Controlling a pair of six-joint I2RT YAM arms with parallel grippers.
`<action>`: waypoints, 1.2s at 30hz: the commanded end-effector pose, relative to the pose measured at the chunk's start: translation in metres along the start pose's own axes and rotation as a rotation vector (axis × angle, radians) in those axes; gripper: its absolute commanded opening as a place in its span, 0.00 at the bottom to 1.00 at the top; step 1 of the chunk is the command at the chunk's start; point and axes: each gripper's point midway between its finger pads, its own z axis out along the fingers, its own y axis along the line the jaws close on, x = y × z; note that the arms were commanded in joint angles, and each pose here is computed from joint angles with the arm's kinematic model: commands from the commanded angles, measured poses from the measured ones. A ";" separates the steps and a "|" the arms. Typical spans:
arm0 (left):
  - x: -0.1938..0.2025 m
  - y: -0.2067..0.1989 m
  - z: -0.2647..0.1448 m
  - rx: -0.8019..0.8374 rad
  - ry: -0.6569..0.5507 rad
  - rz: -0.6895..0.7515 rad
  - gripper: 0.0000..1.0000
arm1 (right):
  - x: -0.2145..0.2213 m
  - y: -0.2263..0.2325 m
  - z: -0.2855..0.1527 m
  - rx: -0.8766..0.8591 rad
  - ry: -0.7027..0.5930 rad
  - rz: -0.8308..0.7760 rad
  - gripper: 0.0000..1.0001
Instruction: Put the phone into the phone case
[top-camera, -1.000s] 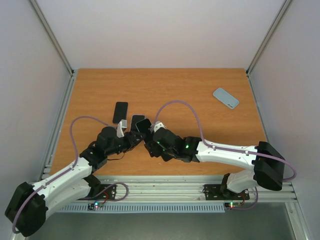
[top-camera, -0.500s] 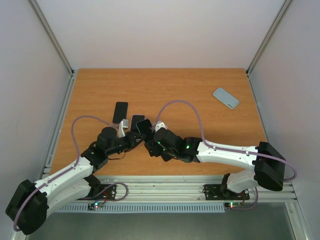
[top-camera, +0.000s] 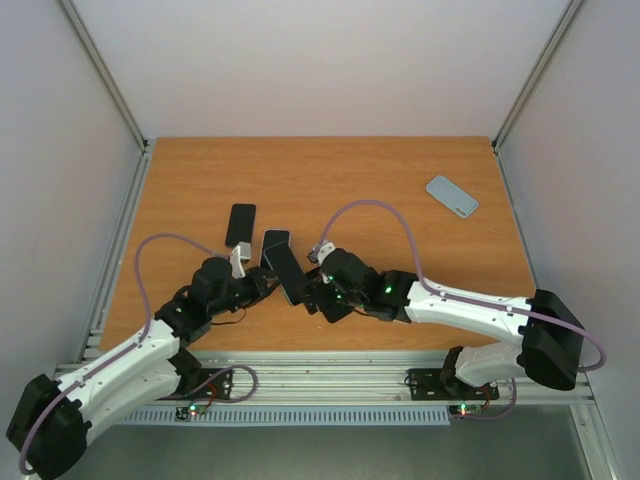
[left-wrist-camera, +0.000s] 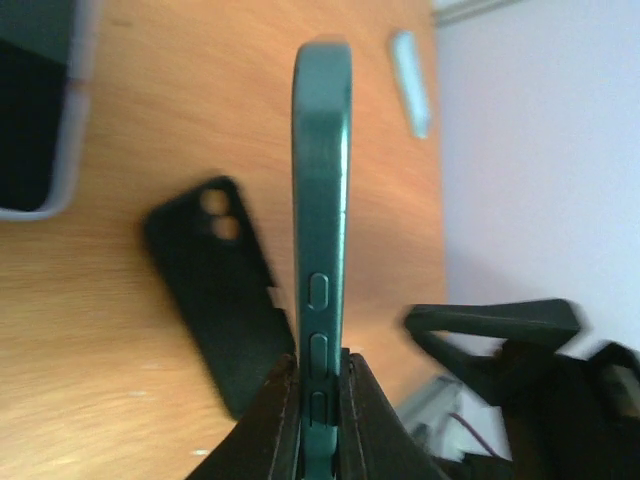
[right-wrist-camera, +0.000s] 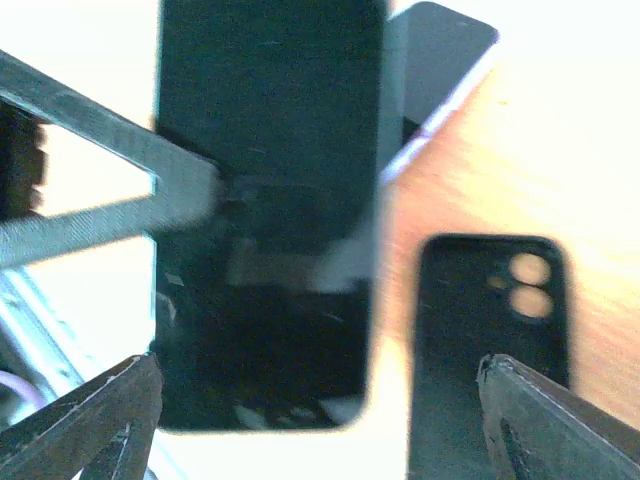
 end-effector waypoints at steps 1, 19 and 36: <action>-0.008 0.047 -0.005 -0.205 -0.055 -0.001 0.00 | 0.020 -0.037 -0.011 0.060 0.080 -0.003 0.90; -0.001 0.041 -0.004 -0.171 -0.011 -0.015 0.00 | 0.064 -0.110 -0.004 0.133 0.260 0.318 0.98; 0.012 0.033 0.021 -0.094 0.094 -0.066 0.00 | 0.118 -0.103 0.039 0.101 0.418 0.494 0.98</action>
